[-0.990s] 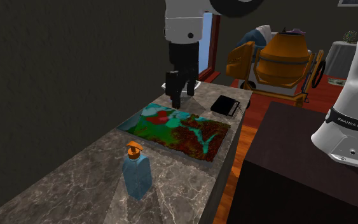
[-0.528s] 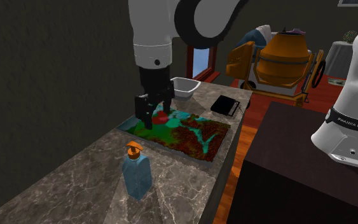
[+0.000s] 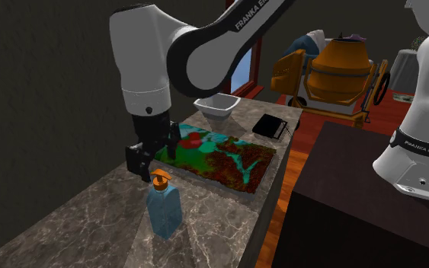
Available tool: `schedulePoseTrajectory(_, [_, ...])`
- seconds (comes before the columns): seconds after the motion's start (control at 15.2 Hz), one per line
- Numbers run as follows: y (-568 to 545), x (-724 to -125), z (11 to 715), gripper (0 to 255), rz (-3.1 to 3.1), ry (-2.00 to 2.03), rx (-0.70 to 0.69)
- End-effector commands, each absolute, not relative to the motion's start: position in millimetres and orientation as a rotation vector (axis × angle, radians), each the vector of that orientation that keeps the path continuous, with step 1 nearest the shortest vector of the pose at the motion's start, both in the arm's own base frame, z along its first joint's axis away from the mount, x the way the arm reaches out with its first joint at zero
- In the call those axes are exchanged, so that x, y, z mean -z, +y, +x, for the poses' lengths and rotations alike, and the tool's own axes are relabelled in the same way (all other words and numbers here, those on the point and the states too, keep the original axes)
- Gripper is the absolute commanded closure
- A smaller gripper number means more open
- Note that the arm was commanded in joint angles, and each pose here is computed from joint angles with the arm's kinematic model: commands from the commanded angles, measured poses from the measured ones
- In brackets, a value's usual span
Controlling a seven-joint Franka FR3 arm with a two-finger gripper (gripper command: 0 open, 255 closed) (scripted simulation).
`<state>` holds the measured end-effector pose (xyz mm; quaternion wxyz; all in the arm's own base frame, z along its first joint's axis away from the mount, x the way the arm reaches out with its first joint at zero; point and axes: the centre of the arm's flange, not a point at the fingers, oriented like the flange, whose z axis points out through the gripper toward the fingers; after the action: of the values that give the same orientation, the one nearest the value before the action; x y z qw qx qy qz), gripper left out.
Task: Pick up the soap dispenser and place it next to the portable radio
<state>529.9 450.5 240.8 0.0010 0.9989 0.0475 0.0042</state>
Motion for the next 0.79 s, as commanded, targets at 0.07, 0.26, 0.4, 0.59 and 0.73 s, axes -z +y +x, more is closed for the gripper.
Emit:
schedulePoseTrajectory(0.07, [454.7,-223.6,533.5,0,3.135,0.148,-0.016])
schedulePoseTrajectory(0.26, [454.6,-207.8,533.7,0,3.135,0.148,-0.016])
schedulePoseTrajectory(0.4, [454.6,-199.4,533.7,0,3.135,0.148,-0.016])
schedulePoseTrajectory(0.59, [454.6,-199.5,533.8,0,3.135,0.148,-0.016])
schedulePoseTrajectory(0.73, [454.6,-199.5,533.8,0,3.135,0.148,-0.016])
